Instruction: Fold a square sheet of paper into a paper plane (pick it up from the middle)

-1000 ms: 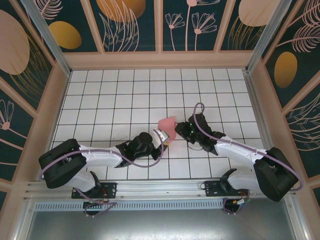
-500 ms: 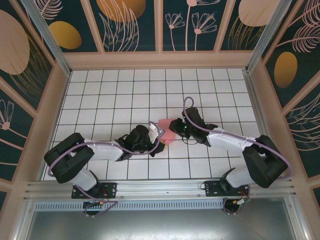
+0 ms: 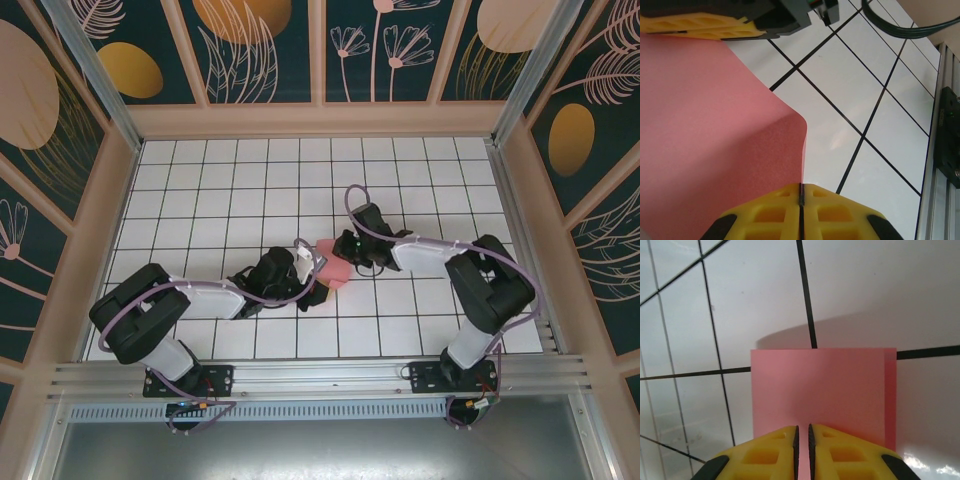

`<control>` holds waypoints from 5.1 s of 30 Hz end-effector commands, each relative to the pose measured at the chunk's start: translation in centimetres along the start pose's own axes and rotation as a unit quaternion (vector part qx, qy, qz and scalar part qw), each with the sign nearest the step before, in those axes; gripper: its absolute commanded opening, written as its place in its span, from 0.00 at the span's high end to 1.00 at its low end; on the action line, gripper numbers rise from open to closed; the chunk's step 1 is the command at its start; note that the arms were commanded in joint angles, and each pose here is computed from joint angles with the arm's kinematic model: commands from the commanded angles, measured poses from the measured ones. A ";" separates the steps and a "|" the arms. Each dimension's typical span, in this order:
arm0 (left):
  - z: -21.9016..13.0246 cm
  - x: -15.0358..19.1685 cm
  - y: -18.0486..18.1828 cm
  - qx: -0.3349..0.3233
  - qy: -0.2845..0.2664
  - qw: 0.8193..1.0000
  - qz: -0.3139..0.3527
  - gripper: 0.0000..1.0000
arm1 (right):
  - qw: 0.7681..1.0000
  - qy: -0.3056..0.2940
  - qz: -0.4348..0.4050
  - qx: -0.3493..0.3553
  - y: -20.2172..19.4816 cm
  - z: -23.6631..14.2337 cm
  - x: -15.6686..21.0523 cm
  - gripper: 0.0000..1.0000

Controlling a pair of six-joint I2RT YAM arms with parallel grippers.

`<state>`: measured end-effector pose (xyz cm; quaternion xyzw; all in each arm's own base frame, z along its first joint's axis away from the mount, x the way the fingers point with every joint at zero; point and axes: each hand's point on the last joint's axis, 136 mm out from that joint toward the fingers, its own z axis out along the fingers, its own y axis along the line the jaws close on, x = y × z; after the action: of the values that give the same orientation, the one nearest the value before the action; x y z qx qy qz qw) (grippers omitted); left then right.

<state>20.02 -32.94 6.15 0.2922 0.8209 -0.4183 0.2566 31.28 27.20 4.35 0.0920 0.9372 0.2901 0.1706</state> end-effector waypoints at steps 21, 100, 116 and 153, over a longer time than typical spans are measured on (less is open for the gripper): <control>-0.5 -1.0 3.1 -0.059 -0.009 0.996 -0.067 0.86 | 0.989 0.061 -0.112 0.081 -3.9 3.4 1.7 0.84; 0.1 -0.2 7.2 -0.158 0.012 0.984 -0.079 0.83 | 0.983 0.086 -0.126 0.102 -4.5 4.2 3.1 0.83; -0.3 0.5 8.1 -0.180 0.009 0.980 -0.090 0.83 | 0.983 0.088 -0.124 0.107 -4.7 4.3 3.1 0.83; 0.3 -0.1 8.2 -0.180 0.017 0.982 -0.057 0.82 | 0.982 0.092 -0.122 0.111 -4.8 4.5 3.3 0.83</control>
<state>25.32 -29.60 2.10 0.1969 0.8989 -0.2893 0.2638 32.42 28.26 1.54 -0.0270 0.9590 0.2245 0.1706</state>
